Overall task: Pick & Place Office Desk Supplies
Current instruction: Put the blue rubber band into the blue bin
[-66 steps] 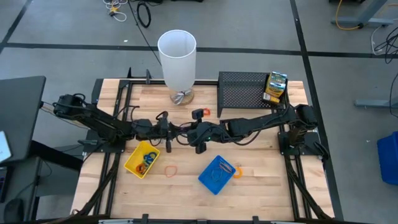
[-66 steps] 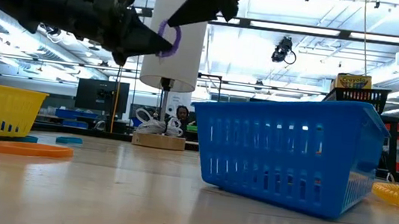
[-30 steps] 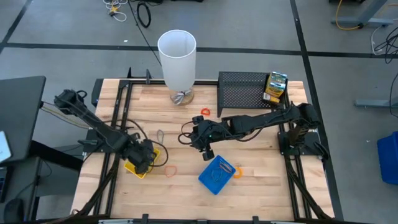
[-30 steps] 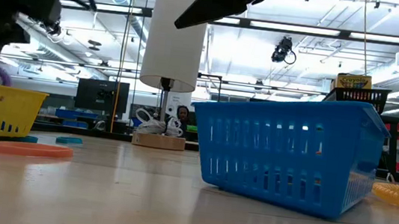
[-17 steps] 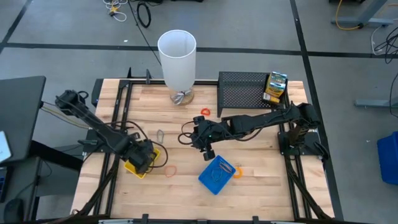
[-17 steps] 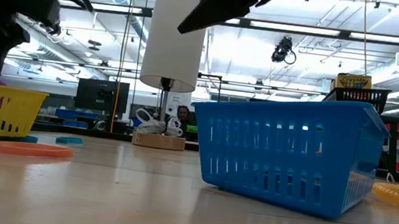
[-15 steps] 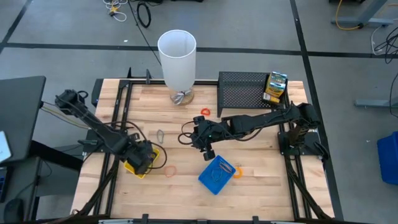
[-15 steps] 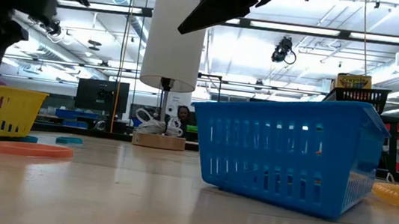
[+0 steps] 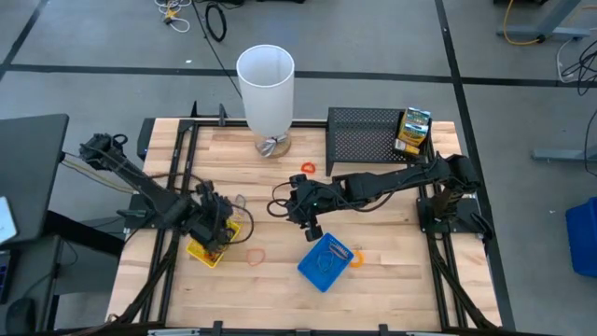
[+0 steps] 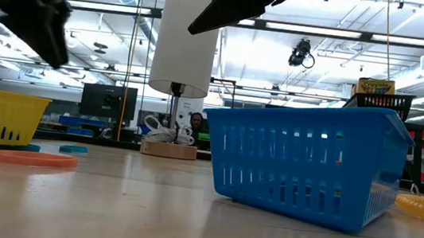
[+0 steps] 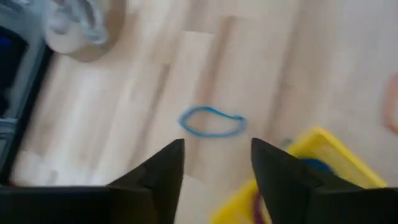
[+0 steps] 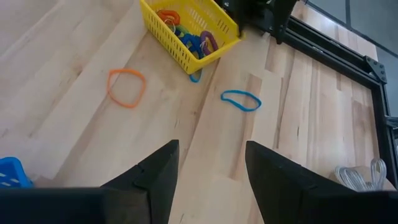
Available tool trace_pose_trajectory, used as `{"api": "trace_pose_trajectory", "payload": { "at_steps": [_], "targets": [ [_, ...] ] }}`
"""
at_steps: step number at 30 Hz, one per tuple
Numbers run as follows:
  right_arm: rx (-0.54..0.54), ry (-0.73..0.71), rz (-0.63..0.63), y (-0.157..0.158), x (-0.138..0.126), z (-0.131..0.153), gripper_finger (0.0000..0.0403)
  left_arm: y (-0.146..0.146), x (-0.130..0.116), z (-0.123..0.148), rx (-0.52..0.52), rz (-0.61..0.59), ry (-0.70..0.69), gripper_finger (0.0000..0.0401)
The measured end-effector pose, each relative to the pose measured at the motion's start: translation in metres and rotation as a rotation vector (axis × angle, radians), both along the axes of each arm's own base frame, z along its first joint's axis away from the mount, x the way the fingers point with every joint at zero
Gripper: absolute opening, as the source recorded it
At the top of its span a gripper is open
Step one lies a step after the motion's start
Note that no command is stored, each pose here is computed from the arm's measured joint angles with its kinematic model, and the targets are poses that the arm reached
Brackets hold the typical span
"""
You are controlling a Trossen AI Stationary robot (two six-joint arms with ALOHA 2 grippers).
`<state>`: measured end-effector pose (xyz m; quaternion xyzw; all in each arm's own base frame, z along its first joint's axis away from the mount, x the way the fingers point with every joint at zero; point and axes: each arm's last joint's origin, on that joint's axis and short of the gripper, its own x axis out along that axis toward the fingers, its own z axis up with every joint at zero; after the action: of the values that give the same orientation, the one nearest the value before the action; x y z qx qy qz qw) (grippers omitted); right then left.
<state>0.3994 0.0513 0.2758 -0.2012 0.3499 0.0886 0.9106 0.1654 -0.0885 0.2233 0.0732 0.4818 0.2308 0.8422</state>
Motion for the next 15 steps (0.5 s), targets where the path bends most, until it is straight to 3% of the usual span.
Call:
{"api": "trace_pose_trajectory", "payload": {
  "at_steps": [3, 8, 15],
  "targets": [
    [0.004, 0.000, -0.003, 0.000, 0.000, 0.000, 0.0192, 0.013, 0.006, 0.000, 0.028, 0.034, 0.023, 0.0144],
    [0.006, 0.001, -0.004, 0.001, 0.000, 0.000, 0.0192, 0.026, 0.016, -0.003, 0.016, 0.072, 0.062, 0.0021],
    [0.007, 0.001, 0.007, 0.003, 0.000, 0.000, 0.0192, 0.043, 0.027, -0.019, -0.111, 0.137, 0.212, 0.0004]
  ]
}}
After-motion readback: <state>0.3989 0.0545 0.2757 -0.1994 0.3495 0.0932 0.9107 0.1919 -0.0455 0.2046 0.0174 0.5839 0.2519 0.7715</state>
